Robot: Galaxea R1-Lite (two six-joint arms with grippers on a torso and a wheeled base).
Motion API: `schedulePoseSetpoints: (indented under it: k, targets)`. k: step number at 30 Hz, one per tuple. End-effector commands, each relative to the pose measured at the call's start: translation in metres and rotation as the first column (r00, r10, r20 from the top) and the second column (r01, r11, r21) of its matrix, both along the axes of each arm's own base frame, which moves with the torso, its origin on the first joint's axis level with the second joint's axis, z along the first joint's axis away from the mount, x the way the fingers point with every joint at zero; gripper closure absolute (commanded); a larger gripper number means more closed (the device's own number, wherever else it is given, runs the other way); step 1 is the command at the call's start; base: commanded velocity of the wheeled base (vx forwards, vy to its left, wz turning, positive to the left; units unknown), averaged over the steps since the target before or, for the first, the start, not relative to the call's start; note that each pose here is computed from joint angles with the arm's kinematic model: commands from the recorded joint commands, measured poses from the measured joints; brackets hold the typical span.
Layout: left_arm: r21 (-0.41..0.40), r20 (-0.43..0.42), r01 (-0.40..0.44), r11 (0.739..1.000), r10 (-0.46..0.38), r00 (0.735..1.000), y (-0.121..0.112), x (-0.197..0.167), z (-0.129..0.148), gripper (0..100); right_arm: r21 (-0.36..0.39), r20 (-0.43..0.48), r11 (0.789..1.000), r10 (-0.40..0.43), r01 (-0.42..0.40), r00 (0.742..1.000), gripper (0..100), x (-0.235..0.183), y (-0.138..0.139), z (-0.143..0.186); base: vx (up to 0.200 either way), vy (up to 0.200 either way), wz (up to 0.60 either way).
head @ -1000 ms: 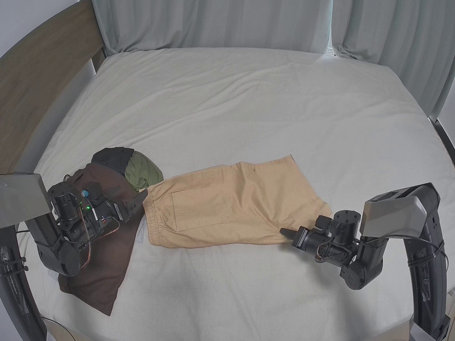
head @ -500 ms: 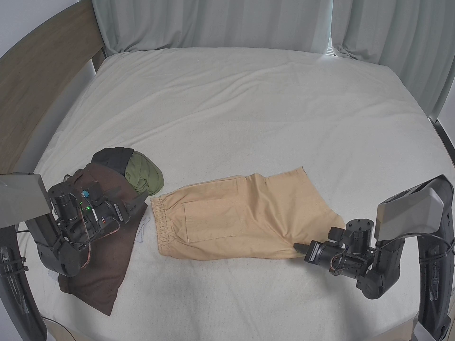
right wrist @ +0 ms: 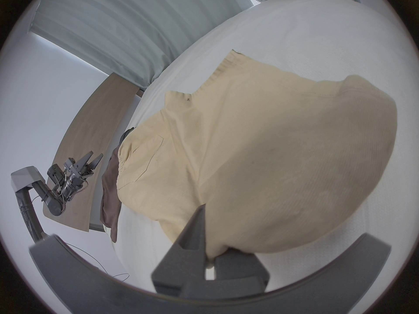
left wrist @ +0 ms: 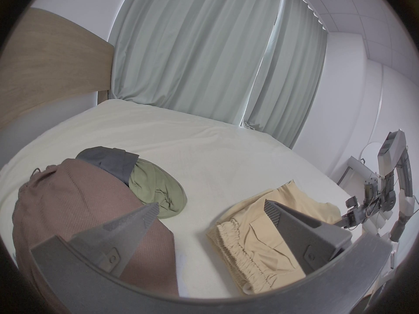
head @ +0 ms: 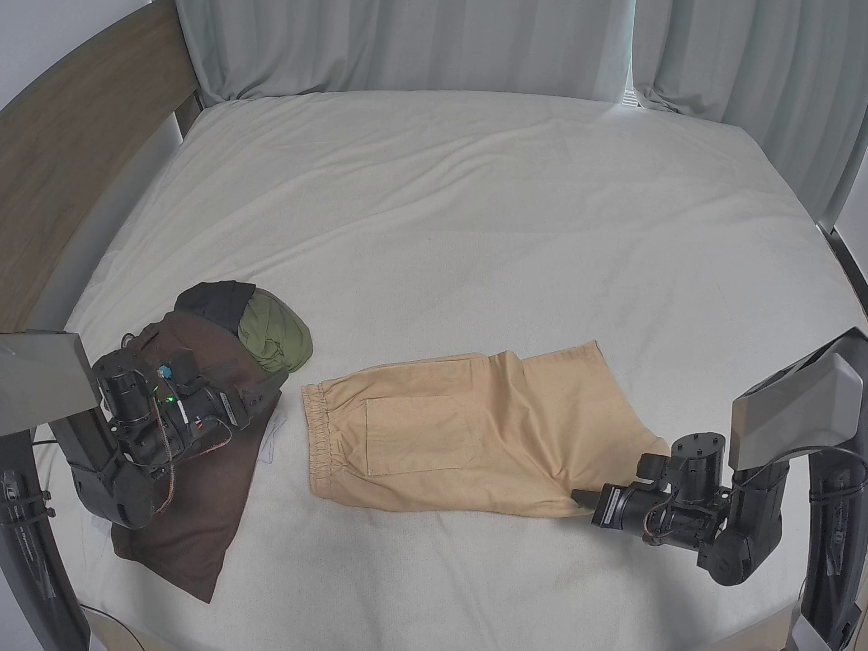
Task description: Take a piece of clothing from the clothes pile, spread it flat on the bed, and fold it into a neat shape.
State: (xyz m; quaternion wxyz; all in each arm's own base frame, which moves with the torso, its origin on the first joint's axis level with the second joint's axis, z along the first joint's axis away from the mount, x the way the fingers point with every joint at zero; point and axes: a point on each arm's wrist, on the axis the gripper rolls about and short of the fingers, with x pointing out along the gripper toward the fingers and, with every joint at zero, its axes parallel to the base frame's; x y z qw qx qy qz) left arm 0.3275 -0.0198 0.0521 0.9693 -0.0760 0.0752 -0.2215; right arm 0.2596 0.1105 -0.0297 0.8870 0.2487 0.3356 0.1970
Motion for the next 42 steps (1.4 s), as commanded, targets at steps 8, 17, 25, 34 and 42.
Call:
schedulePoseSetpoints:
  k: [8,17,25,34,42]
  targets:
    - [-0.056,-0.036,0.06,0.997,-0.062,0.997,-0.005,-0.004,-0.001,0,-0.001,0.001,1.0,0.003,-0.003,1.0,0,0.003,0.002,-0.003,0.0,0.0,0.0]
    - [-0.06,-0.038,0.078,0.995,-0.08,0.996,-0.005,-0.005,-0.001,0,0.001,-0.058,0.998,0.069,-0.069,0.996,0,-0.019,0.001,0.0,0.0,0.0,0.0]
    - [-0.061,-0.064,0.087,0.994,-0.091,0.994,-0.008,-0.011,-0.004,0,0.014,-0.033,0.974,0.226,-0.225,0.974,0,-0.041,0.005,0.018,0.0,0.0,0.0]
    - [-0.061,-0.079,0.091,0.994,-0.095,0.992,-0.009,-0.015,-0.007,0,0.047,0.108,0.961,0.268,-0.274,0.957,0,-0.048,0.012,0.055,0.0,0.0,0.0]
    - [-0.072,-0.095,0.154,0.985,-0.161,0.982,-0.009,-0.026,-0.004,0,0.071,0.253,0.962,0.238,-0.264,0.938,0,-0.033,0.014,0.081,0.0,0.0,0.0]
